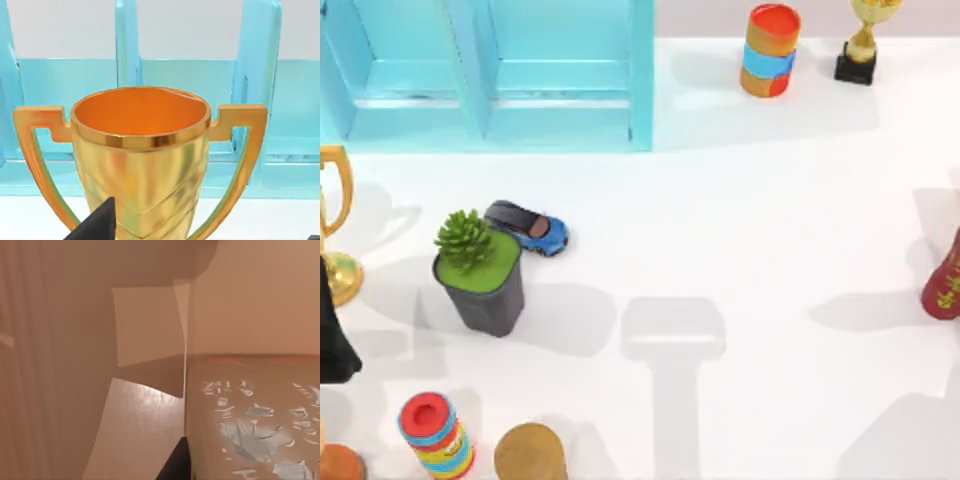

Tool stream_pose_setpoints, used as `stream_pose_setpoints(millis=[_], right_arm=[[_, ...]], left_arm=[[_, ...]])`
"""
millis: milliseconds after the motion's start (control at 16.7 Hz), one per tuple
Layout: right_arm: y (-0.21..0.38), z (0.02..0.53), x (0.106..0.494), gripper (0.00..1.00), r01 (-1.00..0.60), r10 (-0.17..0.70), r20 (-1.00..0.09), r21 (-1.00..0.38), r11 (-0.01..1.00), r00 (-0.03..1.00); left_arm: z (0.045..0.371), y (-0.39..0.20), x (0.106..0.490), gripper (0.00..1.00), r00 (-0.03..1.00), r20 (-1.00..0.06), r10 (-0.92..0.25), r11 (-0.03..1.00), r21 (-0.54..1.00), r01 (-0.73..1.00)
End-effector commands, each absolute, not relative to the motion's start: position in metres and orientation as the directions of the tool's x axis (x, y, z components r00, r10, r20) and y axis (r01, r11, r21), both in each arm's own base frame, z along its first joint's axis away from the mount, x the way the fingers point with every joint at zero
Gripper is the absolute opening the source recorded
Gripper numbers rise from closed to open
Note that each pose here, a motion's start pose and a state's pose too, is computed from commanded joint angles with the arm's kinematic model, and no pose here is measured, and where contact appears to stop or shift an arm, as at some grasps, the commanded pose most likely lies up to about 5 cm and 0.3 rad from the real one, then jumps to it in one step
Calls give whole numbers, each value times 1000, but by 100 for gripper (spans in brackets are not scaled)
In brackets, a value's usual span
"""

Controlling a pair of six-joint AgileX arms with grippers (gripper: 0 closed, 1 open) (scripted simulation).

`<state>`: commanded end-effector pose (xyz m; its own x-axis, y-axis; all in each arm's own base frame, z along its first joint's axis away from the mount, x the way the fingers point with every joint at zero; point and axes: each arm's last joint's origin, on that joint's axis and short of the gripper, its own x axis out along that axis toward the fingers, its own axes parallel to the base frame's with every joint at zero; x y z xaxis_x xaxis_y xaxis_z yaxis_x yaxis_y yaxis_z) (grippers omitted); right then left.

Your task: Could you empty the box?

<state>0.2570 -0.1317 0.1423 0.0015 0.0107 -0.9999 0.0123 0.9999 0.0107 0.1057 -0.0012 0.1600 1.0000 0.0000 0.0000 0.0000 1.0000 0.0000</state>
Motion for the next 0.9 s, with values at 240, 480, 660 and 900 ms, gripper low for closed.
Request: stream_pose_setpoints(millis=[240, 480, 660, 900], right_arm=[[-132, 142, 257, 0, 12, 11, -1000, 11, 1000, 1], [-132, 142, 257, 0, 12, 11, -1000, 11, 1000, 1], [-132, 143, 257, 0, 14, 9, -1000, 9, 1000, 3], [-135, 161, 262, 0, 16, 9, -1000, 9, 1000, 6]], left_arm=[[160, -1, 106, 100, 1000, 0, 0, 1000, 0, 0], [160, -1, 106, 100, 1000, 0, 0, 1000, 0, 0], [160, -1, 106, 100, 1000, 0, 0, 1000, 0, 0], [160, -1, 106, 100, 1000, 0, 0, 1000, 0, 0]])
